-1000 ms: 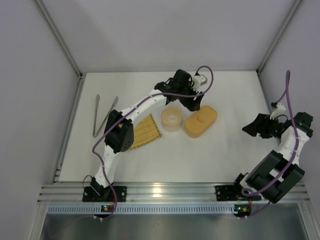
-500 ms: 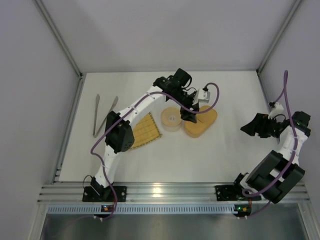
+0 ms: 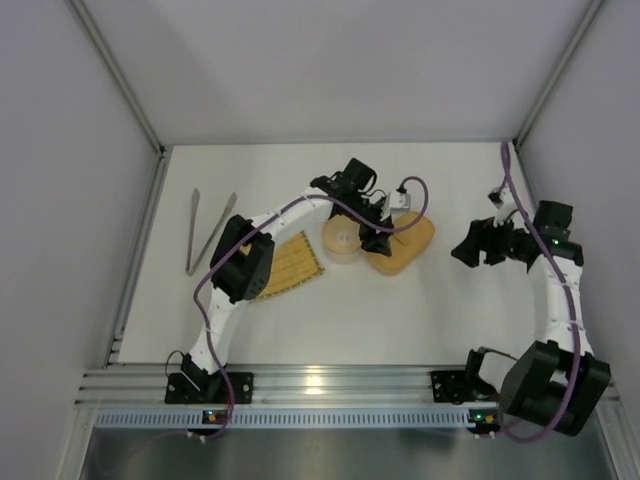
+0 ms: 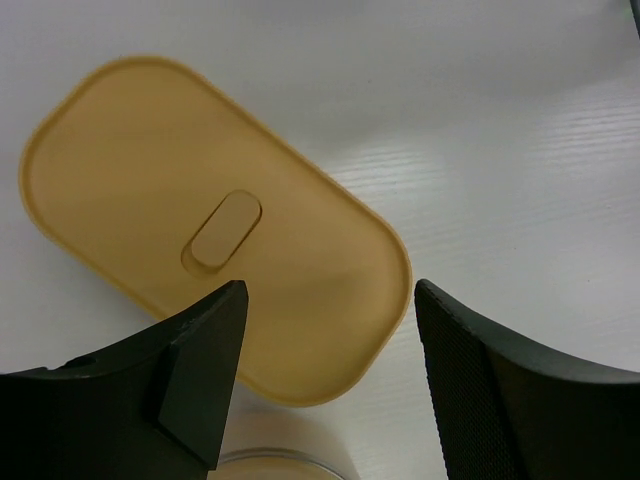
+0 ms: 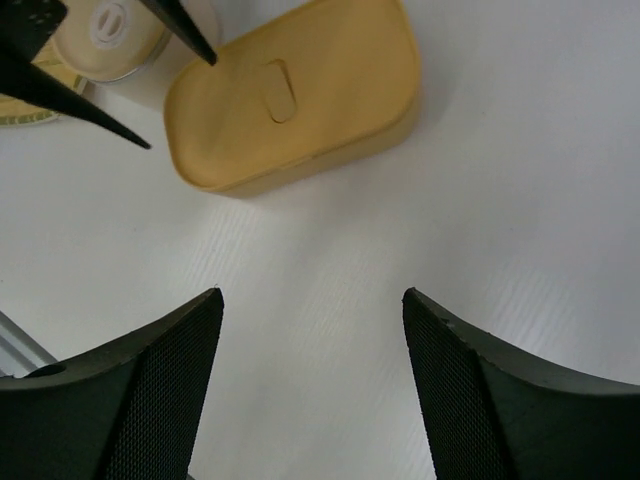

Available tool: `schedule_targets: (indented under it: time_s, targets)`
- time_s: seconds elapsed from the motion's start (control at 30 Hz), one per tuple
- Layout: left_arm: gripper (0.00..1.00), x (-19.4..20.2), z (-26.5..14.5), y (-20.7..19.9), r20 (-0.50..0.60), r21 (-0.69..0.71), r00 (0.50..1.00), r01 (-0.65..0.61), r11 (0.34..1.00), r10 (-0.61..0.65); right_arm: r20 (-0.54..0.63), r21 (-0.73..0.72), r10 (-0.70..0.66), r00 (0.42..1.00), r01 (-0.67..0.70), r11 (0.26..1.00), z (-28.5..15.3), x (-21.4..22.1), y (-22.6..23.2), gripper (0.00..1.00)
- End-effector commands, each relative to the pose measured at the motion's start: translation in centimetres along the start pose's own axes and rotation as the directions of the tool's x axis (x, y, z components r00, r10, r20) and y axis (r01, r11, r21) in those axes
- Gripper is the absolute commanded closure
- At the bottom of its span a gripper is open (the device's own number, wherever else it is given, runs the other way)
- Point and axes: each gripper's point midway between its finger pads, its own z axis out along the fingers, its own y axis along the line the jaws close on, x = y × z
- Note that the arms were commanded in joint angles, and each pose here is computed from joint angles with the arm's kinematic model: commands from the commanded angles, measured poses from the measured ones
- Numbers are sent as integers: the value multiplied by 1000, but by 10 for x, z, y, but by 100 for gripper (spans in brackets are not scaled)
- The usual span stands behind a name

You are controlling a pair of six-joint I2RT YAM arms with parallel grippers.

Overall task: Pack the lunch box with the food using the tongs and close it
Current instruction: Close the box lid on the packing box.

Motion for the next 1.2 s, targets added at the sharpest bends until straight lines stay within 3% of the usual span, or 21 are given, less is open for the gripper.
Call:
schedule_targets:
  time_s: [0.0,0.13,0.27,0.33,0.57,0.8,1.0,1.17]
  targets:
    - [28,-63,-51,30,172,-188,985,16,982,17,68,67,-148,987,144,987,16,-35,14,28]
    - [26,-76,-102,36,260,-255,952,226,940,-159,28,61,-259,965,257,964,44,-39,35,29]
    - [18,-85,-160,17,367,-202,870,419,885,-328,-53,61,-347,936,350,935,72,-26,46,29]
    - [16,-102,-198,0,416,-250,871,387,887,-263,-70,63,-351,934,355,933,80,-25,45,29]
    - [14,-71,-264,-28,409,-298,851,467,833,-330,-141,59,-431,891,442,895,115,-29,48,27]
    - [9,-41,-295,-40,455,-299,799,553,778,-394,-180,33,-467,866,479,877,140,-39,49,26]
    - [2,-34,-296,-45,459,-303,795,559,772,-396,-221,-2,-497,839,509,861,155,-40,48,24]
    - [2,-33,-296,-44,460,-299,793,562,771,-400,-288,-65,-499,817,503,862,167,-30,50,22]
